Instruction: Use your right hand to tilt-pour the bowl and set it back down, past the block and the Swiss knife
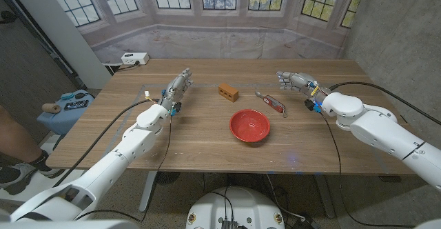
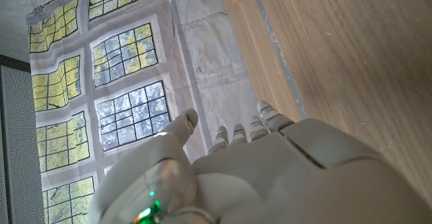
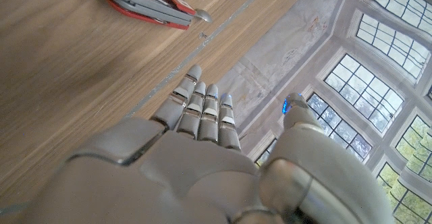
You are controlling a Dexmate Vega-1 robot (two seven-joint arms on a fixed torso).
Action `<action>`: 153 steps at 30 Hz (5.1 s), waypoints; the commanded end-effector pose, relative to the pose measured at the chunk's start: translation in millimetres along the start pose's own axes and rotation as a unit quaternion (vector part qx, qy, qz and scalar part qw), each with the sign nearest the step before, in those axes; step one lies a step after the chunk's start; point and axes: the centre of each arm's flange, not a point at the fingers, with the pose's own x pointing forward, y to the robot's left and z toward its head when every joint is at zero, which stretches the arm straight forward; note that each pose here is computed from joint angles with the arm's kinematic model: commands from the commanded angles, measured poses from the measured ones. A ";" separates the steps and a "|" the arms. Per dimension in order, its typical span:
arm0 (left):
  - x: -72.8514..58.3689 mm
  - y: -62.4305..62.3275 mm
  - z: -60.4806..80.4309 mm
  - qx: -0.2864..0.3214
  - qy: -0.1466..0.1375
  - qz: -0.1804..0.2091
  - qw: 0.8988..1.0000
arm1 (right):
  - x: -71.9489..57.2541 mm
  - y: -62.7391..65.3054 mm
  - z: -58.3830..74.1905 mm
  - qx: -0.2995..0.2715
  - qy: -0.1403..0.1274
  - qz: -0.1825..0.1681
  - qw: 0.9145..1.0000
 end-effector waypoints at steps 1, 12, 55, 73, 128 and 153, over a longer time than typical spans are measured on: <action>-2.9 0.2 0.5 0.002 -0.001 0.002 1.000 | -13.3 8.0 32.7 -0.084 0.014 0.035 0.996; -4.2 0.4 -1.1 0.000 -0.002 0.001 1.000 | -17.4 15.3 40.6 -0.123 0.030 0.047 0.991; -12.2 -5.4 -2.3 -0.003 -0.003 0.002 1.000 | -6.4 50.7 71.7 -0.284 0.129 0.136 0.940; -13.0 -4.7 -6.6 -0.010 -0.002 0.001 1.000 | 5.7 75.5 82.9 -0.313 0.153 0.177 0.921; -26.0 -11.8 -13.7 -0.016 0.001 0.004 1.000 | 22.3 126.6 68.1 -0.397 0.183 0.185 0.880; -22.1 -13.7 -15.1 -0.021 0.002 0.002 1.000 | 24.0 138.7 59.0 -0.416 0.175 0.175 0.875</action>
